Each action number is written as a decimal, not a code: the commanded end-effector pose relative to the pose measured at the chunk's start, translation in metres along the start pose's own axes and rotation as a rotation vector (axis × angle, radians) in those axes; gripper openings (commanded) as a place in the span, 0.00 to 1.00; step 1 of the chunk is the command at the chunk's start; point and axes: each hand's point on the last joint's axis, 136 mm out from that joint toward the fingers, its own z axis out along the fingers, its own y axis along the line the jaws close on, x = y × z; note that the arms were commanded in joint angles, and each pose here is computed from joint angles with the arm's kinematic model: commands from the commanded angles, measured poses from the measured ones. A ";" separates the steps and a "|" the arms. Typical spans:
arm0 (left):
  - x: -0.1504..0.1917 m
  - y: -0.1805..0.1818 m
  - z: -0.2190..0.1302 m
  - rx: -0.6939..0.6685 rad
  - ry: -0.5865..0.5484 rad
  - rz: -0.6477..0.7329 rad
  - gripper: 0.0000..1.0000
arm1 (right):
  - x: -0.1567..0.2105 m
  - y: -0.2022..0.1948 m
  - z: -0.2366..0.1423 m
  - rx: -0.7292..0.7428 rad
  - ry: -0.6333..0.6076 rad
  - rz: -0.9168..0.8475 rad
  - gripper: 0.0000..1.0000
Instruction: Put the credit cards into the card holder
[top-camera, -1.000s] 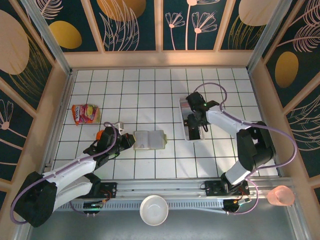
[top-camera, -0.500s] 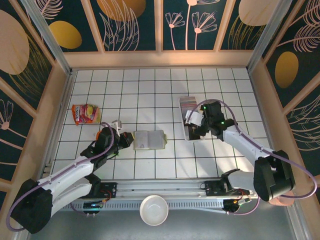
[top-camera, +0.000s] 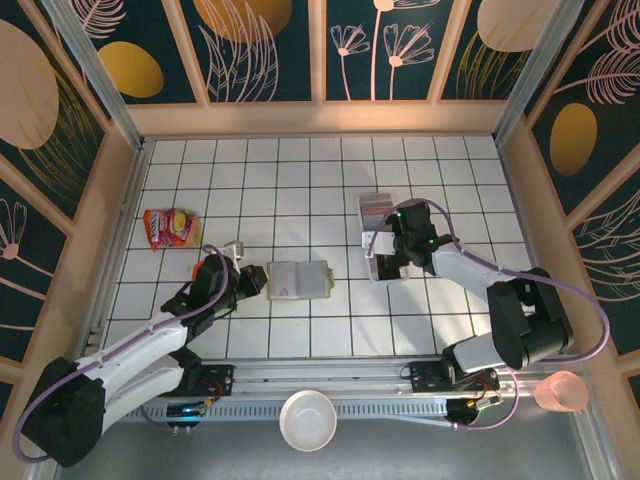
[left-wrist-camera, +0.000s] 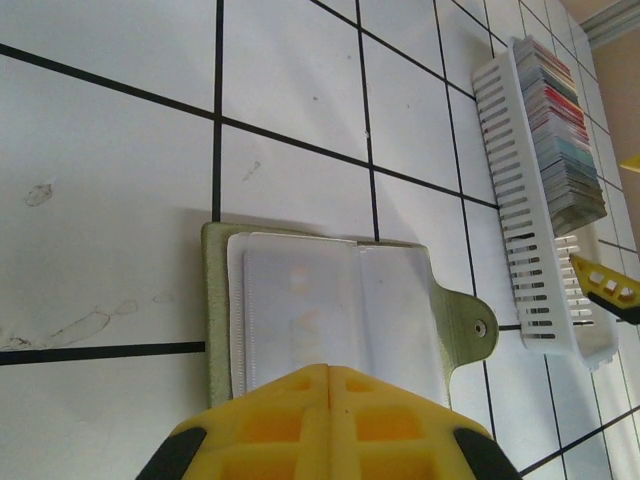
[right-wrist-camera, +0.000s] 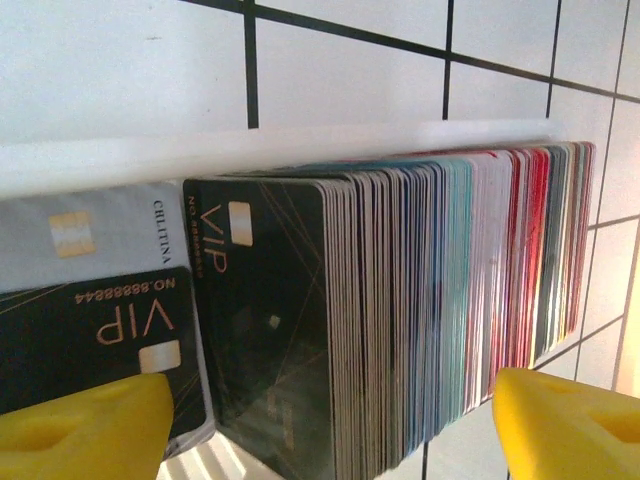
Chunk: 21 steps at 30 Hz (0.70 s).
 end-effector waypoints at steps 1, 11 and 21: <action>0.006 0.003 0.002 0.000 0.026 0.004 0.00 | -0.006 -0.025 0.003 0.074 0.001 -0.052 0.82; 0.012 0.006 0.004 0.002 0.051 -0.002 0.00 | -0.007 -0.031 0.013 0.075 0.013 -0.076 0.74; 0.014 0.008 0.005 0.000 0.056 -0.006 0.00 | -0.008 -0.035 0.013 0.081 0.029 -0.106 0.51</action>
